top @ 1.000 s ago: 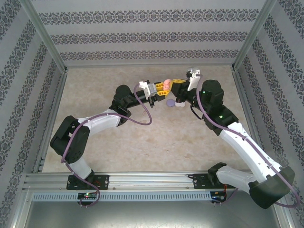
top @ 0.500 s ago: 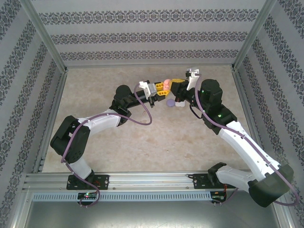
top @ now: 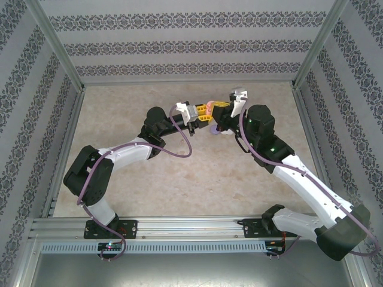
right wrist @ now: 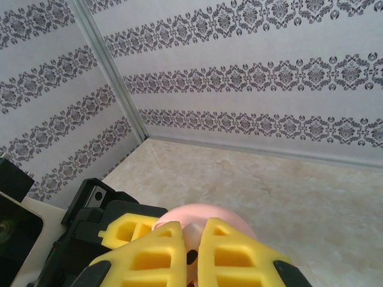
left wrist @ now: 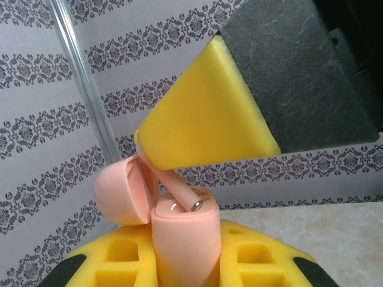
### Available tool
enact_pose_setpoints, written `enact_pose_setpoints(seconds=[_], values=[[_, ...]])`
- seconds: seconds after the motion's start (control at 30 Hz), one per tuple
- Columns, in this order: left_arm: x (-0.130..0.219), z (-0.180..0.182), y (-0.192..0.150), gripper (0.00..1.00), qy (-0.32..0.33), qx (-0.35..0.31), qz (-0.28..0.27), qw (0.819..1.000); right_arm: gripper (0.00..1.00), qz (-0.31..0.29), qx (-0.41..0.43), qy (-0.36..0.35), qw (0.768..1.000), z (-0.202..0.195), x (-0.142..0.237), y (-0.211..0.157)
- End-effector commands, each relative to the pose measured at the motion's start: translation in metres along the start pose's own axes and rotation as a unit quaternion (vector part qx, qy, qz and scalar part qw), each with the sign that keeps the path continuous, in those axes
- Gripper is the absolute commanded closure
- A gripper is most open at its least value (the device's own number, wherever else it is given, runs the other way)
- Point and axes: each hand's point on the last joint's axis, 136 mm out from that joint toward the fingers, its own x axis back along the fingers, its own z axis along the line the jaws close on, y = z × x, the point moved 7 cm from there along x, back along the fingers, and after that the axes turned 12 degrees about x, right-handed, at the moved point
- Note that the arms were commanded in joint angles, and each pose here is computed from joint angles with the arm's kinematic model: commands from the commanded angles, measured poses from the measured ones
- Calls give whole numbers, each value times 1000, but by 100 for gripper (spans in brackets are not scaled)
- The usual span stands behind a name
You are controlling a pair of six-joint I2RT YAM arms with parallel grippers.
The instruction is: Insert the wireless bluetooth earbuds into the charging case
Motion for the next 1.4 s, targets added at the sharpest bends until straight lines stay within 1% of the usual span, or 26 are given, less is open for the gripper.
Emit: enact_pose_setpoints(seconds=[0.0,0.13,0.3,0.57,0.83,1.1,1.37], values=[[-3,-11,28,100,-16,-28,-44,999,95,33,15,-24,999,-2,3,-19],[-4,-12,27,100,-19,-27,-42,999,95,17,18,-49,999,-9,9,-11],[-4,-12,29,100,-18,-27,-42,999,95,16,20,-47,999,-9,9,-7],[-5,-12,33,100,-18,-28,-45,998,96,44,30,-22,998,-1,2,-22],[-5,-11,40,100,-8,-28,-51,998,96,69,66,-24,995,10,6,-40],[-6,-6,44,100,12,-19,-63,998,96,88,147,-40,984,29,7,-55],[-6,-2,39,100,23,-5,-67,997,95,99,140,-41,984,34,0,-60]])
